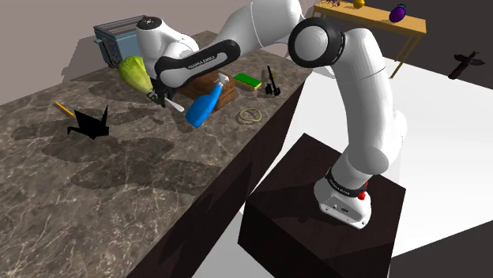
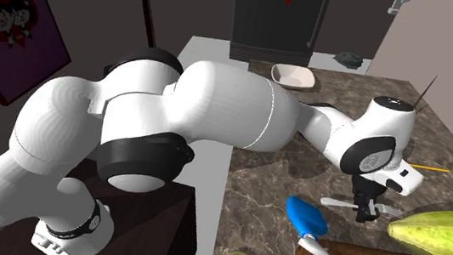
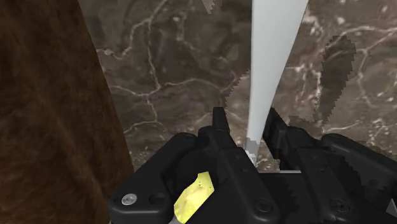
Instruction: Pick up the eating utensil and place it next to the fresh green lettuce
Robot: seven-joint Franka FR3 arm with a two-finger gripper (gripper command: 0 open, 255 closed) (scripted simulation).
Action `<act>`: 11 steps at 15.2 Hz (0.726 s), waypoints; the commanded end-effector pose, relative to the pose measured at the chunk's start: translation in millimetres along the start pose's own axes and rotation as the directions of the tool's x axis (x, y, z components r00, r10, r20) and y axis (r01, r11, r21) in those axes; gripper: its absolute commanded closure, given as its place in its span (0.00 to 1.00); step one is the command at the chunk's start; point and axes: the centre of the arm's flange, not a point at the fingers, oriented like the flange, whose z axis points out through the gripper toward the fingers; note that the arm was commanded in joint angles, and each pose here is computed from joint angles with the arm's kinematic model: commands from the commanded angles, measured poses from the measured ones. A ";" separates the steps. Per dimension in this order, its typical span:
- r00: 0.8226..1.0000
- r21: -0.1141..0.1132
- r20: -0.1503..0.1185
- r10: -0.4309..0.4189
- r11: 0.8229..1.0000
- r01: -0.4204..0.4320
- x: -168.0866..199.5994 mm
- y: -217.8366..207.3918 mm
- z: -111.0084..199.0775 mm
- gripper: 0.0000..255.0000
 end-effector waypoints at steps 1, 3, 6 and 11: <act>1.000 -0.003 0.011 0.000 1.000 0.000 -4.4 -0.9 16.8 1.00; 1.000 -0.003 0.011 0.000 1.000 0.000 -4.8 -1.1 18.8 1.00; 1.000 -0.003 0.011 0.000 1.000 0.000 -4.8 -1.1 18.8 1.00; 1.000 -0.003 0.011 0.000 1.000 0.000 -4.2 -1.6 21.4 0.00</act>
